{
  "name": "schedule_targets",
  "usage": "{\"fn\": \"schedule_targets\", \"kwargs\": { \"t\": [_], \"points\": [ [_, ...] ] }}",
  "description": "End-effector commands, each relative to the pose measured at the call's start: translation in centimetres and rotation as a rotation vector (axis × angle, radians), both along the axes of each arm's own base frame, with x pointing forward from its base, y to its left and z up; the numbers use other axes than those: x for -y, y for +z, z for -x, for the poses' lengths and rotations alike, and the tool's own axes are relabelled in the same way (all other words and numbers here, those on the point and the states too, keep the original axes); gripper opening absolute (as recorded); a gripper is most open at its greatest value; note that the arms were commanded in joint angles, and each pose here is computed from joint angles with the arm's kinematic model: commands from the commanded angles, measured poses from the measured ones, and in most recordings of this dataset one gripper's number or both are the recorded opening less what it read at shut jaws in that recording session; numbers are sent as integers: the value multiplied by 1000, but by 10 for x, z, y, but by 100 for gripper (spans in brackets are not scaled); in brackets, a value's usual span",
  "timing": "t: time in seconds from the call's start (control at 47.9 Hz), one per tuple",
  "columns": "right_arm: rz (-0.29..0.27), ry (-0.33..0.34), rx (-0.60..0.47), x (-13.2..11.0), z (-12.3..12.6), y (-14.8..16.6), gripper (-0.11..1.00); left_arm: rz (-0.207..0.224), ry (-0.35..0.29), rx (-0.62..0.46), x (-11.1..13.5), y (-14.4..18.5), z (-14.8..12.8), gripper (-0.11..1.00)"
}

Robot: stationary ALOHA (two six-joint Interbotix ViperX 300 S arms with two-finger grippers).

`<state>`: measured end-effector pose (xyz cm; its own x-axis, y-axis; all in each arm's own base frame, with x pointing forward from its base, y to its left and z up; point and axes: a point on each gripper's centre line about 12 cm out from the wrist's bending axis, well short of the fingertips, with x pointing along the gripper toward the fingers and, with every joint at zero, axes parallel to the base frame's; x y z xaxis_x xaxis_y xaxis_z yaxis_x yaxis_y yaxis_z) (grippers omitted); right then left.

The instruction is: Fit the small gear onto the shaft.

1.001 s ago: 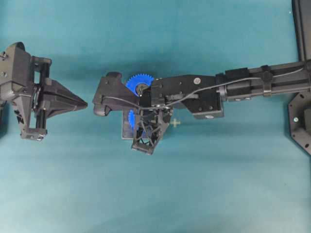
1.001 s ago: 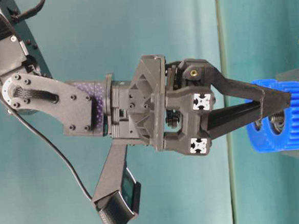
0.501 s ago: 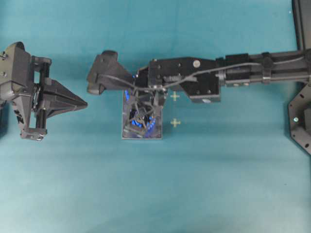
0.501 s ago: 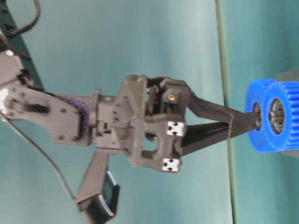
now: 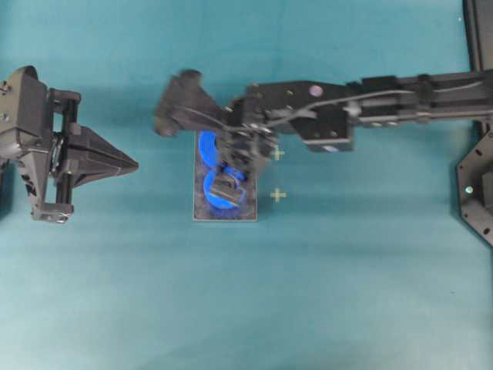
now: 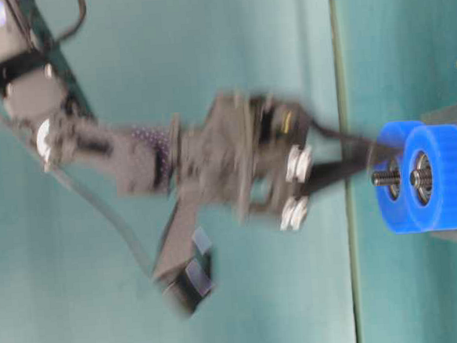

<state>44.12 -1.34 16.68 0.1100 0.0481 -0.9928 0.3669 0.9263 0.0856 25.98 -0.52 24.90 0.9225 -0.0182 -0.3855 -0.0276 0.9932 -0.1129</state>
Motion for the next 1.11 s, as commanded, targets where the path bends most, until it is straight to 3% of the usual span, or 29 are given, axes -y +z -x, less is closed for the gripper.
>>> {"fn": "schedule_targets", "kwargs": {
  "t": [0.0, 0.209, 0.375, 0.709, 1.085],
  "points": [
    [-22, 19, 56, -23, 10, 29, -1, 5, 0, 32, 0, 8, 0, 0],
    [-23, -36, 120, -25, 32, 64, -1, 25, 8, 30, 0, 7, 2, 0],
    [15, -47, 172, -14, 58, 67, -1, 25, 10, 30, 0, 7, 3, 0],
    [10, -76, 630, -12, 98, 66, -1, 8, -1, 89, 1, 22, -2, 0],
    [21, -59, 919, -13, 141, 49, -1, -83, -33, 95, 0, 22, 0, 0]
  ]
}}
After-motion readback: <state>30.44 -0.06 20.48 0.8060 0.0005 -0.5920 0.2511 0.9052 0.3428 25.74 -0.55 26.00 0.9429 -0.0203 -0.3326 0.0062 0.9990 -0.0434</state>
